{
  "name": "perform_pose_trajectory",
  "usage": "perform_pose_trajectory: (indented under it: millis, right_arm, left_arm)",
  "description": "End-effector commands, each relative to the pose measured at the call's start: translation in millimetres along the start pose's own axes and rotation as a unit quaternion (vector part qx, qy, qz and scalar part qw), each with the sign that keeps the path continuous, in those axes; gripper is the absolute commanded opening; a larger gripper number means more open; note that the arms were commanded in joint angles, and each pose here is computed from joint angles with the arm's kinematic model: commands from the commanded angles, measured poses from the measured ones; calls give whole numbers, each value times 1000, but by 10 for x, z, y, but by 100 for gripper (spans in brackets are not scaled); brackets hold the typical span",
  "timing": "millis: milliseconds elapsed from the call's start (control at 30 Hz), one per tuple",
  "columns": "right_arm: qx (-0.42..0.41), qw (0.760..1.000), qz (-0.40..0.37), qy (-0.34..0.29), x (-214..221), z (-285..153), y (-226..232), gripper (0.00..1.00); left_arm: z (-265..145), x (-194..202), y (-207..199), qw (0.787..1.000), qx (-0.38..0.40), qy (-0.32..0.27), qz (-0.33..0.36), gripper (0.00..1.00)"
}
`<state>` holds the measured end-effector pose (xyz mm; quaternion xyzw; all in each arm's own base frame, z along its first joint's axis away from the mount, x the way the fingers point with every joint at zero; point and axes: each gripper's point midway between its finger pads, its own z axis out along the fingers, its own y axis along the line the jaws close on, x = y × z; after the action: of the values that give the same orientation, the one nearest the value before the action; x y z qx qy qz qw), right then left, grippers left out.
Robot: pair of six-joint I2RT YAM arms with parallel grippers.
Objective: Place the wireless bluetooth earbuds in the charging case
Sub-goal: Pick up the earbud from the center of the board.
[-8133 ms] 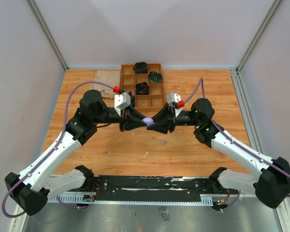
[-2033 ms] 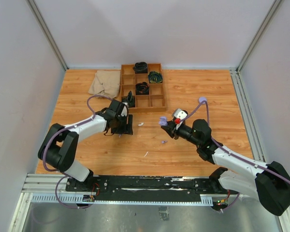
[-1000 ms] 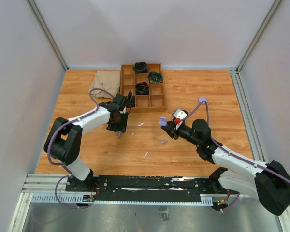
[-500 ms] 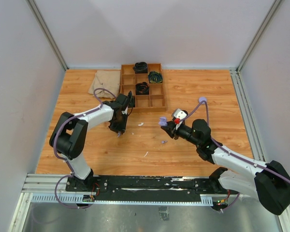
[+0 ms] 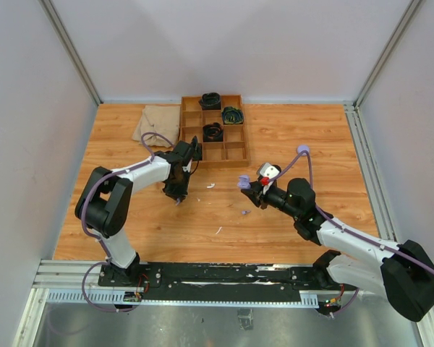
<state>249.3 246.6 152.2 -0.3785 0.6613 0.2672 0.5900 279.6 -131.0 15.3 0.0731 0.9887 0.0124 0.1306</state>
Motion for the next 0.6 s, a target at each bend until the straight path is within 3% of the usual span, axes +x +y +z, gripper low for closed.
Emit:
perform_pose_trajectory:
  millis: [0, 267, 567]
  right_arm:
    - [4, 1000, -12, -14, -106, -4, -50, 11]
    - [0, 1000, -12, -16, -123, -5, -32, 11]
    - [-18, 999, -19, -26, -220, 24, 9, 11]
  left_arm:
    - [33, -76, -2, 1000, 2, -7, 1, 30]
    - [-39, -112, -4, 1000, 13, -25, -1, 22]
    - [-565, -406, -201, 988, 88, -130, -16, 15]
